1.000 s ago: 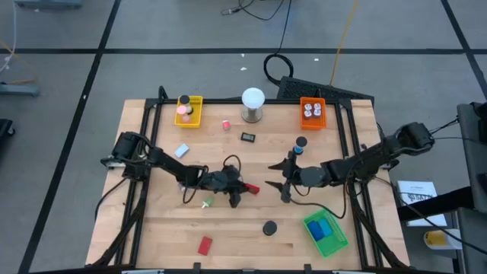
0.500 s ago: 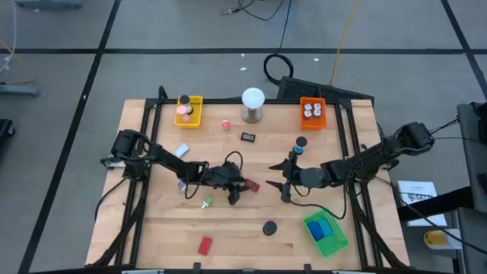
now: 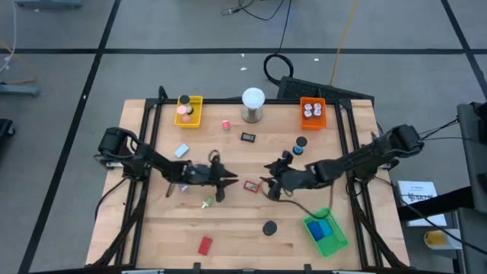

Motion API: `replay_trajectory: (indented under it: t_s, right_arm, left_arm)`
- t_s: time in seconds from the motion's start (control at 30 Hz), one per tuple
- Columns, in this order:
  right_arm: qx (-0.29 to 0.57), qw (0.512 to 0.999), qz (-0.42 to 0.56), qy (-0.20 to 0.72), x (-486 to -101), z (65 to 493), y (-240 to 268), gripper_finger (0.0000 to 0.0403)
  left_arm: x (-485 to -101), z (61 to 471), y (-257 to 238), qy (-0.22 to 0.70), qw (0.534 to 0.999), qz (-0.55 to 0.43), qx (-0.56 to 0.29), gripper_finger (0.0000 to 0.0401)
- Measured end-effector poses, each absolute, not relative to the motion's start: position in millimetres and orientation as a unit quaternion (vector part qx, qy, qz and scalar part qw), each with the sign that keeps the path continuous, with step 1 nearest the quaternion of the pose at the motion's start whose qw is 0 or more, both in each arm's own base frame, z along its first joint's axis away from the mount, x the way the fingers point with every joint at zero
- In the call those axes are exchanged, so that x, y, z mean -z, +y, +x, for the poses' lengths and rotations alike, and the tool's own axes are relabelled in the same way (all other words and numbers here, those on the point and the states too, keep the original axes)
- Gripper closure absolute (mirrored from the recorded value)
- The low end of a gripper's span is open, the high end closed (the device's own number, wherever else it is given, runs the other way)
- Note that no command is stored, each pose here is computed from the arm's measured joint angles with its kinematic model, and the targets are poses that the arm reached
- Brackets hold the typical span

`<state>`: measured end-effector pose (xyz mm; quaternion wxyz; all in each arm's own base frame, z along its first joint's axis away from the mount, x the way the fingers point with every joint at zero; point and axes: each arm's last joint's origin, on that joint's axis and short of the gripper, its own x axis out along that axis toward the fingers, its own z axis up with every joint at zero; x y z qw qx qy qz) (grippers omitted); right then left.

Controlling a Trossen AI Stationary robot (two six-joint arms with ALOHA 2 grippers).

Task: Pick & Place Office items
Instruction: Put the top red digital clock into the green bin

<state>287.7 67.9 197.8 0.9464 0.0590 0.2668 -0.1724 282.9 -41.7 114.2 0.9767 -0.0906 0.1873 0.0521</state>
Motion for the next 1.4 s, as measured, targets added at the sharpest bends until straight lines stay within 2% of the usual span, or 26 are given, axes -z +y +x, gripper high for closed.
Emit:
replay_trajectory:
  t_s: [0.2, 0.37, 0.53, 0.83, 1.03, 1.4]
  right_arm:
    - [0.124, 0.919, 0.077, 0.366, -188.0, 322.5, 68.4, 0.0149]
    - [0.114, 0.891, 0.080, 0.433, -176.3, 347.1, 66.1, 0.0109]
    - [0.126, 0.872, 0.070, 0.468, -164.6, 363.3, 61.7, 0.0090]
    - [0.107, 0.871, 0.083, 0.473, -158.7, 370.1, 62.5, 0.0089]
    - [0.103, 0.874, 0.077, 0.469, -159.3, 371.1, 62.6, 0.0089]
    - [0.105, 0.866, 0.067, 0.484, -133.9, 377.7, 63.6, 0.0097]
  left_arm:
    - [-115.1, 249.5, -39.8, 0.076, 0.992, -0.071, -0.067, 0.0369]
    - [-115.2, 237.3, -36.1, 0.049, 0.994, -0.064, -0.080, 0.0397]
    - [-115.1, 238.0, -36.2, 0.051, 0.994, -0.064, -0.079, 0.0376]
    - [-114.9, 238.1, -36.4, 0.052, 0.993, -0.065, -0.079, 0.0338]
    - [-114.9, 238.2, -36.5, 0.052, 0.993, -0.065, -0.079, 0.0334]
    - [-115.0, 238.3, -36.5, 0.051, 0.993, -0.066, -0.078, 0.0334]
